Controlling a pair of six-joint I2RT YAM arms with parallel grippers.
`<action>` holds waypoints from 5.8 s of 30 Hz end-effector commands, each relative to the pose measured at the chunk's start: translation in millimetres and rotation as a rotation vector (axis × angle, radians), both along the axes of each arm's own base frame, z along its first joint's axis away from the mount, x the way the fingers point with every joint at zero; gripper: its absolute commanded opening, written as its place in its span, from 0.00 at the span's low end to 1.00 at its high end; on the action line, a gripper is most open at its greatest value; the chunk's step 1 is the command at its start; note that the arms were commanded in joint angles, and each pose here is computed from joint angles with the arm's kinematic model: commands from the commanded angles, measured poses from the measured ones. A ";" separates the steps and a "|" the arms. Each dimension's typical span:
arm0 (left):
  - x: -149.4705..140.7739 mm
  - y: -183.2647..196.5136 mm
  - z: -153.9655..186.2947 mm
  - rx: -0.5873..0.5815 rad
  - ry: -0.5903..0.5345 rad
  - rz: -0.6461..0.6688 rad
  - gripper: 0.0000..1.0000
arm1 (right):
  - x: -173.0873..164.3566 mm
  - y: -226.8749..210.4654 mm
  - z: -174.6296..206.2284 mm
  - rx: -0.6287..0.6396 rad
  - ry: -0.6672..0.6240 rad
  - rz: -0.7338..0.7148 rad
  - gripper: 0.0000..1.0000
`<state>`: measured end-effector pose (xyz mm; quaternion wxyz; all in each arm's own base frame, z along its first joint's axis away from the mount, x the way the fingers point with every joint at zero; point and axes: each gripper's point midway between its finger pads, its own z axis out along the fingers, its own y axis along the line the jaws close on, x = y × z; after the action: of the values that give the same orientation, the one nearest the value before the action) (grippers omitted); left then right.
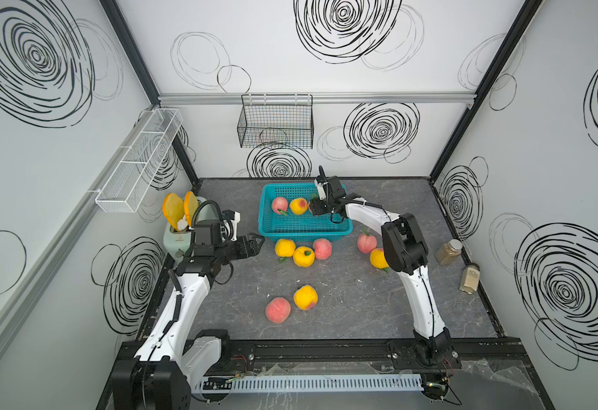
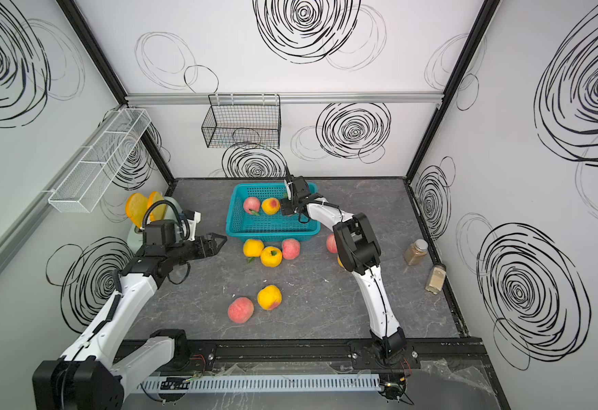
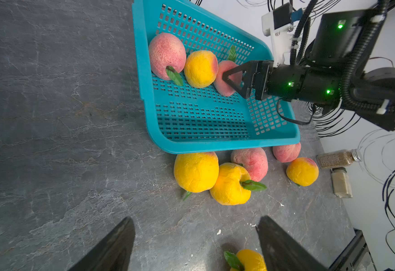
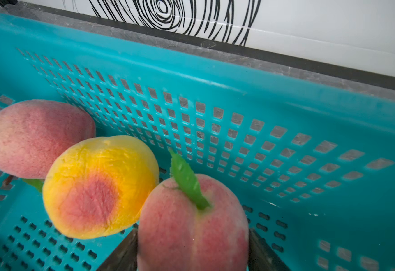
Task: Put the peaches into the basket
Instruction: Place the peach in the basket, then pick up the peach from the center of the board.
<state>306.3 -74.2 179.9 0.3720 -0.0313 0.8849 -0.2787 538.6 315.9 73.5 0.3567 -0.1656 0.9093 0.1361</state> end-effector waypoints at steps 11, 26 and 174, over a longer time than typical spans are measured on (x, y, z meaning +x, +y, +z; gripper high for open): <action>2.5 -2.2 1.1 -0.002 -0.019 -0.009 0.86 | -2.1 6.8 12.4 0.022 -0.010 0.018 0.86; 2.1 -2.3 1.8 -0.002 -0.021 -0.009 0.86 | -2.2 7.7 26.1 0.038 -0.030 0.018 0.86; -136.5 -94.9 -86.6 0.448 0.526 -0.223 0.86 | -194.7 -153.7 48.0 0.213 -0.333 -0.253 0.88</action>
<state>175.0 -176.5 96.6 0.1073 0.0953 0.9822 -0.1209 344.4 162.0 113.9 0.5243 -0.0398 0.8368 0.1524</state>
